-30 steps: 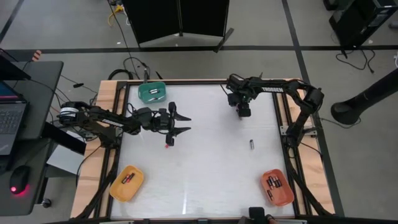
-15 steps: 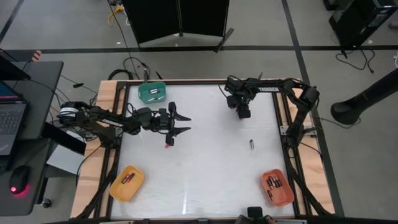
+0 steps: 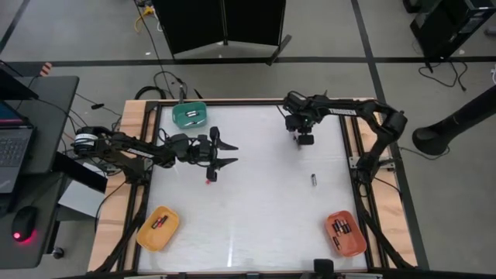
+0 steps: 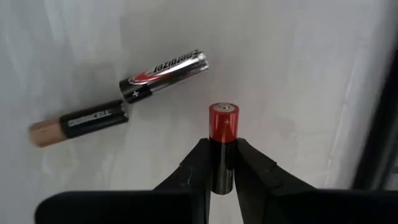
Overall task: Sort batteries
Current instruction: Put the top right red battery into the yellow bin
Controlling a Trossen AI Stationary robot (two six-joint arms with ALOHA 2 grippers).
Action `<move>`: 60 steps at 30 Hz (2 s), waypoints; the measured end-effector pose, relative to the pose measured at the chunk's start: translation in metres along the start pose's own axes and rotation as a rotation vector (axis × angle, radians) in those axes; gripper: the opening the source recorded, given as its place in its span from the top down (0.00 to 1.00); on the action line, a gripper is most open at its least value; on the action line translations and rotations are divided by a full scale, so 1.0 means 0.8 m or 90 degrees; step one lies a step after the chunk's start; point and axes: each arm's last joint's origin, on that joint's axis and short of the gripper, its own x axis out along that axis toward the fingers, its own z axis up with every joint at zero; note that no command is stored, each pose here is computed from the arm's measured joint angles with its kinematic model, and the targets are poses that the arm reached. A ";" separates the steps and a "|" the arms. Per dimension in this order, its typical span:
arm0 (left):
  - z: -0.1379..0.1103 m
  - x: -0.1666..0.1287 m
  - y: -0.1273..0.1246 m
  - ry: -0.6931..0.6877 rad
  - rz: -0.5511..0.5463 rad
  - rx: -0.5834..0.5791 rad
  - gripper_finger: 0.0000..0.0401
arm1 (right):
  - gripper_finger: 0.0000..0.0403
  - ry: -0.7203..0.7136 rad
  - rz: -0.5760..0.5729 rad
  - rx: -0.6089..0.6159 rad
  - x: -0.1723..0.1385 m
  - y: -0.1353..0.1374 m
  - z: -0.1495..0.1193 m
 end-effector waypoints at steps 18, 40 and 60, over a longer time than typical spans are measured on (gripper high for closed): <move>0.000 0.000 0.003 0.001 0.057 -0.050 0.53 | 0.86 -0.501 0.028 0.160 -0.113 0.065 0.012; 0.029 0.049 -0.011 -0.026 0.036 -0.049 0.53 | 0.86 -0.902 0.086 0.110 -0.149 0.199 0.062; 0.031 0.094 -0.012 -0.036 -0.040 -0.064 0.52 | 0.86 -0.912 0.080 0.083 -0.152 0.206 0.062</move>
